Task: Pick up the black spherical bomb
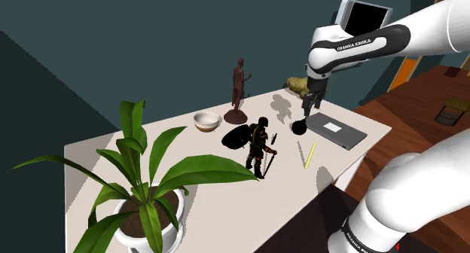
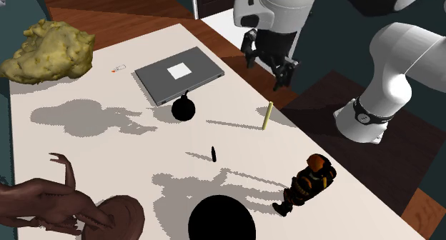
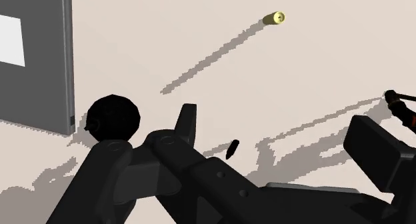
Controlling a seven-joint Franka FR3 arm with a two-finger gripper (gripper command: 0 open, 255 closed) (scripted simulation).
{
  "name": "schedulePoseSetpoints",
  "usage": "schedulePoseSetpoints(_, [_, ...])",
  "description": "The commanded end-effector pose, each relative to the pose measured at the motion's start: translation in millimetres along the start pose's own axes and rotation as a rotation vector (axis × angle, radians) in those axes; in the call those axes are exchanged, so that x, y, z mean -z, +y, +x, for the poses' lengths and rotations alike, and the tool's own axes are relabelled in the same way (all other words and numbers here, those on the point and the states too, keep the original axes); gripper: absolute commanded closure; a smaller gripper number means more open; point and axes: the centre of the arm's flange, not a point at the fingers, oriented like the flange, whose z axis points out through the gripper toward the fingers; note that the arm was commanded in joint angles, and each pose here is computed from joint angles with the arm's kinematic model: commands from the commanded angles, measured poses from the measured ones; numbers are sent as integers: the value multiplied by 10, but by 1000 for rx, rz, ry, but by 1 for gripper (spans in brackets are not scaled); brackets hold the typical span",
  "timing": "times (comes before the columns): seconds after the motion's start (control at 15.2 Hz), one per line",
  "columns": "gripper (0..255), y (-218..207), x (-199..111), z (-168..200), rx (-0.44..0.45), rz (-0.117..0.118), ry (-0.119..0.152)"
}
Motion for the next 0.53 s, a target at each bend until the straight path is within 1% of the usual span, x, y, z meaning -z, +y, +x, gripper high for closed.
schedulePoseSetpoints(0.0, [0,190,-145,84,3,-4,4])
schedulePoseSetpoints(0.46, [0,856,-644,445,12,-13,16])
